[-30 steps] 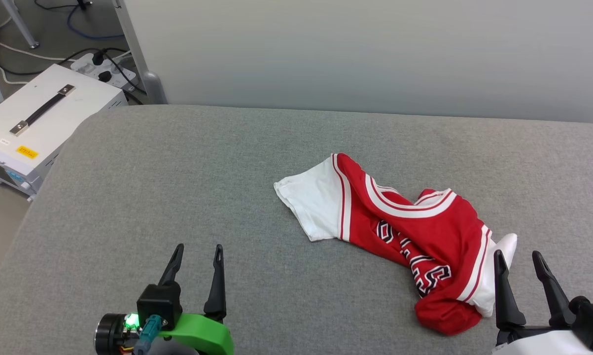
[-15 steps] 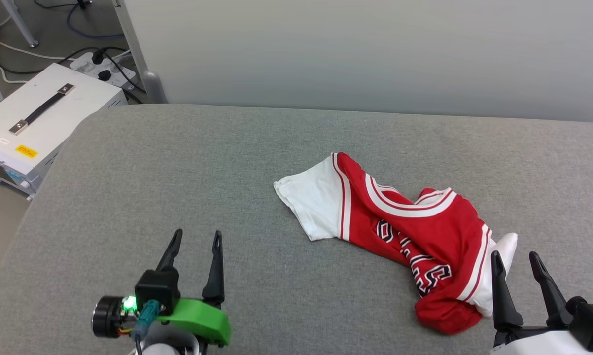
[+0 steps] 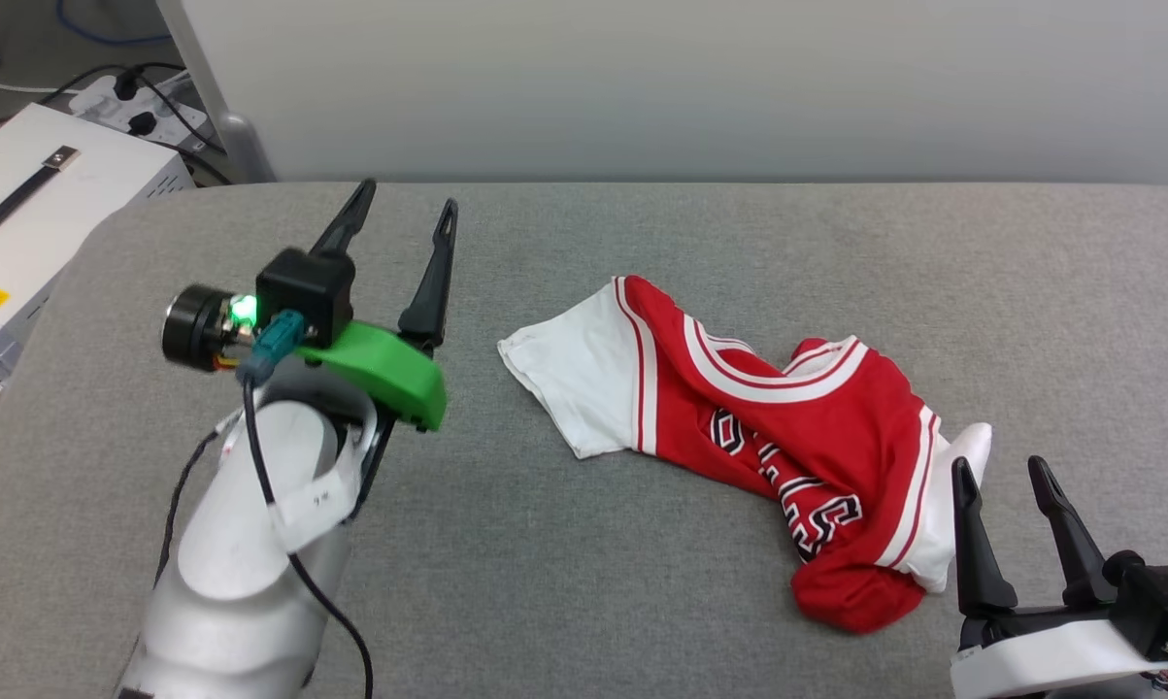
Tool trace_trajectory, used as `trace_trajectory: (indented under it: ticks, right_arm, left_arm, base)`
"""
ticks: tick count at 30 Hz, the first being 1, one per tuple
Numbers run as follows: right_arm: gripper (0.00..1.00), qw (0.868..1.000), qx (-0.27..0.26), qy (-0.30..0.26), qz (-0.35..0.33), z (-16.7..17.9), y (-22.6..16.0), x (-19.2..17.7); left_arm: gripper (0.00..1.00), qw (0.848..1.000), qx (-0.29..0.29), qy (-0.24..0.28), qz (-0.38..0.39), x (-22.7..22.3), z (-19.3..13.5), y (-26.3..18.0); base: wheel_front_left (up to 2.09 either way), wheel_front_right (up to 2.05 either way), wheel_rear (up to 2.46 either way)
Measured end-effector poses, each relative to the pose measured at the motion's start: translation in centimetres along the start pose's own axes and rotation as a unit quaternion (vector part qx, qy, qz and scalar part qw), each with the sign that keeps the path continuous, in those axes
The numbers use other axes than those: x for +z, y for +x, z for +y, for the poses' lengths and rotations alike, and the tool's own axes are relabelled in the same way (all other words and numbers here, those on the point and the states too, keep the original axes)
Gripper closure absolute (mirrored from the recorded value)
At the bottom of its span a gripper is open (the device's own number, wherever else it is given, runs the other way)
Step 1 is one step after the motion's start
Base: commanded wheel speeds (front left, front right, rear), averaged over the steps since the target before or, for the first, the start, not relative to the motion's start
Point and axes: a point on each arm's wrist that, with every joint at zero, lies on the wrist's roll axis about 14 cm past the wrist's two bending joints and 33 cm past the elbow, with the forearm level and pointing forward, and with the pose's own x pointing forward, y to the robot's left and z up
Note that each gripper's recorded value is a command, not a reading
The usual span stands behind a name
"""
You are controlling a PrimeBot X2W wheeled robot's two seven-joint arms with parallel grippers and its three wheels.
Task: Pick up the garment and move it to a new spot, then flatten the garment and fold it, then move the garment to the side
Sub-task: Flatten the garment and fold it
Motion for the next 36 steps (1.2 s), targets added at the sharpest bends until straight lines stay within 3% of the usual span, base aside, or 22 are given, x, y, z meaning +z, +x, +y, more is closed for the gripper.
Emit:
trace_trajectory:
  ticks: [7,11,18,26,36]
  right_arm:
    - [0.00,1.000,-0.018,-0.004,0.004,-1.2,0.6,-0.3]
    - [0.00,1.000,-0.025,-0.006,0.008,-1.7,1.1,-0.7]
    - [0.00,0.999,-0.034,-0.010,0.012,-2.4,2.0,-1.1]
    - [0.00,0.998,-0.051,-0.015,0.024,-3.7,2.8,-2.1]
    - [0.00,0.997,-0.057,-0.014,0.049,-4.2,3.4,-4.0]
  left_arm:
    - [0.00,0.991,-0.089,-0.007,0.096,-1.8,-2.8,5.1]
    - [0.00,0.971,-0.124,-0.003,0.204,-5.1,-3.6,6.3]
    - [0.00,0.903,-0.180,0.010,0.389,-11.1,-5.3,5.8]
    - [0.00,0.808,-0.219,0.017,0.547,-17.4,-6.4,2.9]
    - [0.00,0.733,-0.236,0.058,0.636,-23.8,-6.0,-0.2]
  base:
    - [0.00,0.00,0.00]
    - [0.00,0.00,0.00]
    - [0.00,0.00,0.00]
    - [0.00,0.00,0.00]
    - [0.00,0.00,0.00]
